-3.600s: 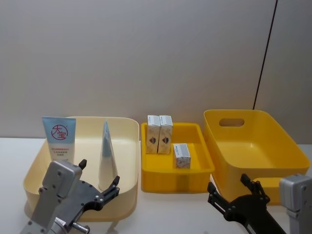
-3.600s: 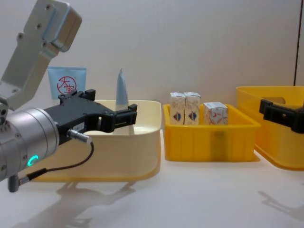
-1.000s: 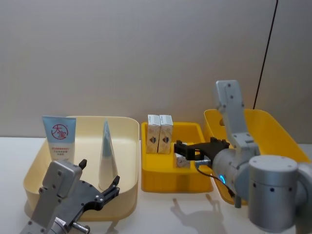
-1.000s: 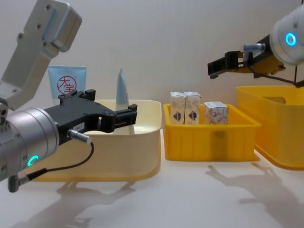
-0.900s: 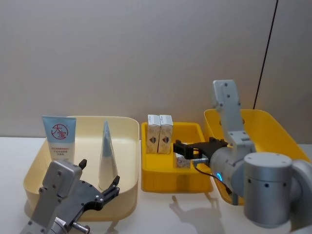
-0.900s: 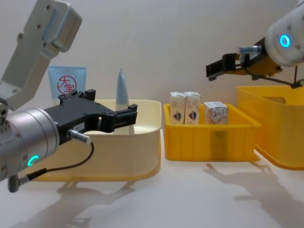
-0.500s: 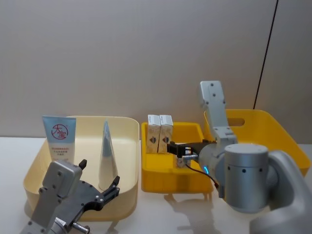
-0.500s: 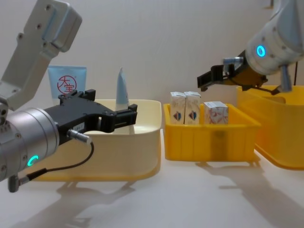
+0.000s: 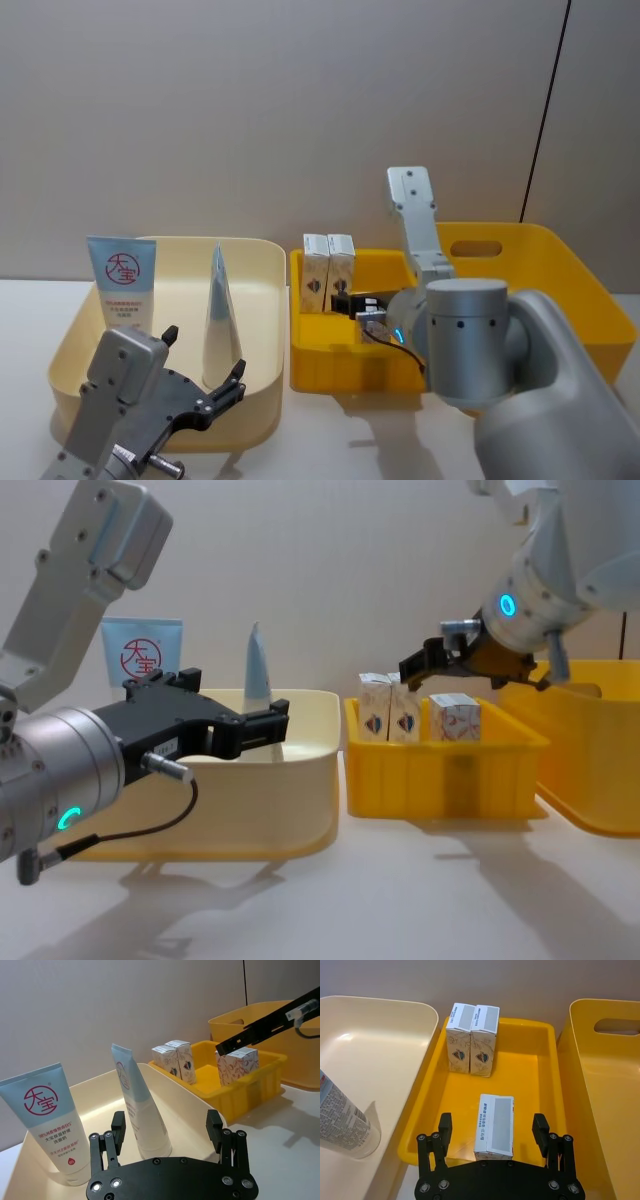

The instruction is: Bimanual collaborative sorting of washing and personal care products

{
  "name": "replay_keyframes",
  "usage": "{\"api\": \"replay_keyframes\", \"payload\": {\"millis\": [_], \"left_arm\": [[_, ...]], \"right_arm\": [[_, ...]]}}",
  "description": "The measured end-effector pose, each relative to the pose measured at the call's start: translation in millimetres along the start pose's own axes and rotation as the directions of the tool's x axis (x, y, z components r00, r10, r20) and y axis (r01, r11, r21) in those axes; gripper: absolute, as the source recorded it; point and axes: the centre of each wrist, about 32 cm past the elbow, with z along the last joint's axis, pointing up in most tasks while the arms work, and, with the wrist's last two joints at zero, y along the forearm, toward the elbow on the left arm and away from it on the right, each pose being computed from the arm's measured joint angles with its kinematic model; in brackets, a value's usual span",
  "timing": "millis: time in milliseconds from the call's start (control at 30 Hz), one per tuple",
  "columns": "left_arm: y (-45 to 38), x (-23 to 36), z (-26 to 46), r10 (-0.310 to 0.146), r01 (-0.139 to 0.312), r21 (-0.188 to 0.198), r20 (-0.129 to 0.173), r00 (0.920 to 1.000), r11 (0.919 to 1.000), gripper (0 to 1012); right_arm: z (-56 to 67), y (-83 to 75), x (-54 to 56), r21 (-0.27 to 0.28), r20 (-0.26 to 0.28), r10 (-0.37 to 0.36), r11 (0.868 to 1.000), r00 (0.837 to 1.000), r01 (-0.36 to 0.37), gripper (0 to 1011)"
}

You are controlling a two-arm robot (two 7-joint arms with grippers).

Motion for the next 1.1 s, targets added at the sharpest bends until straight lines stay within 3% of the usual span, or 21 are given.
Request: {"api": "replay_keyframes", "payload": {"millis": [733, 900, 1100], "left_arm": [[0.0, 0.0, 0.0, 0.000, 0.000, 0.000, 0.000, 1.0000, 1.0000, 1003], [0.0, 0.0, 0.0, 0.000, 0.000, 0.000, 0.000, 1.0000, 1.0000, 1003], [0.0, 0.0, 0.0, 0.000, 0.000, 0.000, 0.000, 1.0000, 1.0000, 1004]], "right_arm": [[-6.8, 23.3, -10.7, -0.058, 0.016, -0.022, 0.998, 1.000, 0.023, 992], [-8.3, 25.3, -11.3, -0.061, 0.016, -0.025, 0.998, 1.000, 0.026, 903], [-9.6, 26.7, -11.8, -0.063, 0.017, -0.028, 0.998, 0.999, 0.029, 705]]}}
